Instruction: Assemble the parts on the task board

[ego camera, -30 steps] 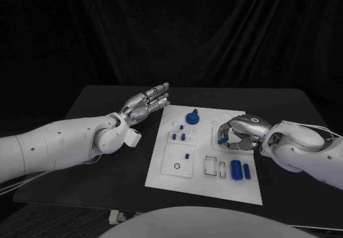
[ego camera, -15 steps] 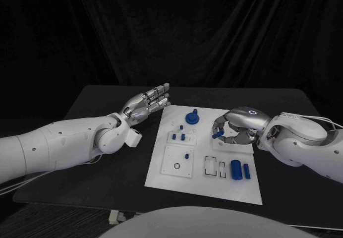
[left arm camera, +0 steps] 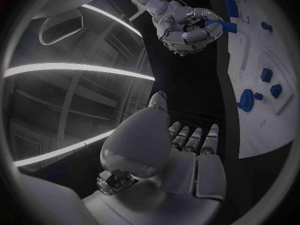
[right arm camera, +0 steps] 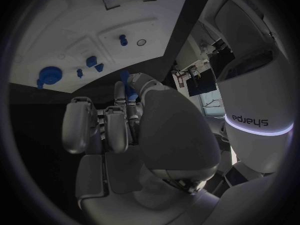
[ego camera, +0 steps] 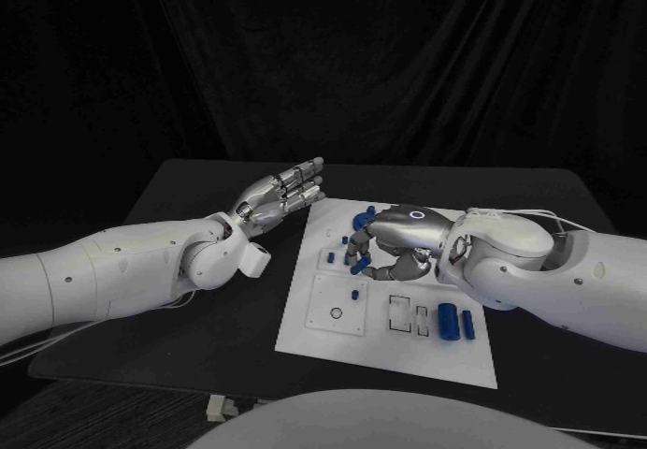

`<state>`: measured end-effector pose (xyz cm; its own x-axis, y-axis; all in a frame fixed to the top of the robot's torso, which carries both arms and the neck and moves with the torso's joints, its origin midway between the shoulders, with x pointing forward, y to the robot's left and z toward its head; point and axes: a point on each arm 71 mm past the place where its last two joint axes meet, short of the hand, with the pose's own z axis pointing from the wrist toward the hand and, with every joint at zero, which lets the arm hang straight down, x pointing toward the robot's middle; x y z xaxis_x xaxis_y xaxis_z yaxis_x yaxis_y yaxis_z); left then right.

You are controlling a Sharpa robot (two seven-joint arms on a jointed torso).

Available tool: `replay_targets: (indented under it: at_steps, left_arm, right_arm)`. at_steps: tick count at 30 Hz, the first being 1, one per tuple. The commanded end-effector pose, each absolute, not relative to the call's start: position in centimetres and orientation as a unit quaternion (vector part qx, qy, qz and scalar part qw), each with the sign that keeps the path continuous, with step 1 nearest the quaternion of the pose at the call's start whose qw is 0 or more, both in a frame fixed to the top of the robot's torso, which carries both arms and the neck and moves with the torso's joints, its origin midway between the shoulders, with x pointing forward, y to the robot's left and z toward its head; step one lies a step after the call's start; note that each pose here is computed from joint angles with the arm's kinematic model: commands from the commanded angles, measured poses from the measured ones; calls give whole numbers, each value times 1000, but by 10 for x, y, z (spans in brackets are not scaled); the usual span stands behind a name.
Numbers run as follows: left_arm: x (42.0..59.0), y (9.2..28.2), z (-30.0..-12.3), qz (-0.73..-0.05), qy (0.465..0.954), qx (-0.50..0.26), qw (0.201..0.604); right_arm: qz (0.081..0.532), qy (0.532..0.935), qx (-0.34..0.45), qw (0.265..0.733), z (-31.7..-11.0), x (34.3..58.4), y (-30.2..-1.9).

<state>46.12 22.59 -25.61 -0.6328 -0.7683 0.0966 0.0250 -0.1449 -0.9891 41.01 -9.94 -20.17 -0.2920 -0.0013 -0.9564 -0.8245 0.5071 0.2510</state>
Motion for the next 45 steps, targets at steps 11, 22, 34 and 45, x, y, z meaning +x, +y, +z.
replay_targets:
  at_steps: [11, 22, 34, 45]
  left_arm:
    - [458, 231, -250, -704, 560, -311, 308]
    - [458, 230, -251, -703, 563, -311, 305]
    - [458, 228, -251, -704, 563, -311, 302]
    - [458, 228, -251, -703, 564, -311, 301]
  right_arm:
    - [387, 697, -359, 486, -222, 394, -64]
    - [365, 699, -399, 468, -244, 382, -53]
    - [355, 698, -409, 468, -255, 378, -48]
    - [351, 694, -415, 473, -257, 377, -47]
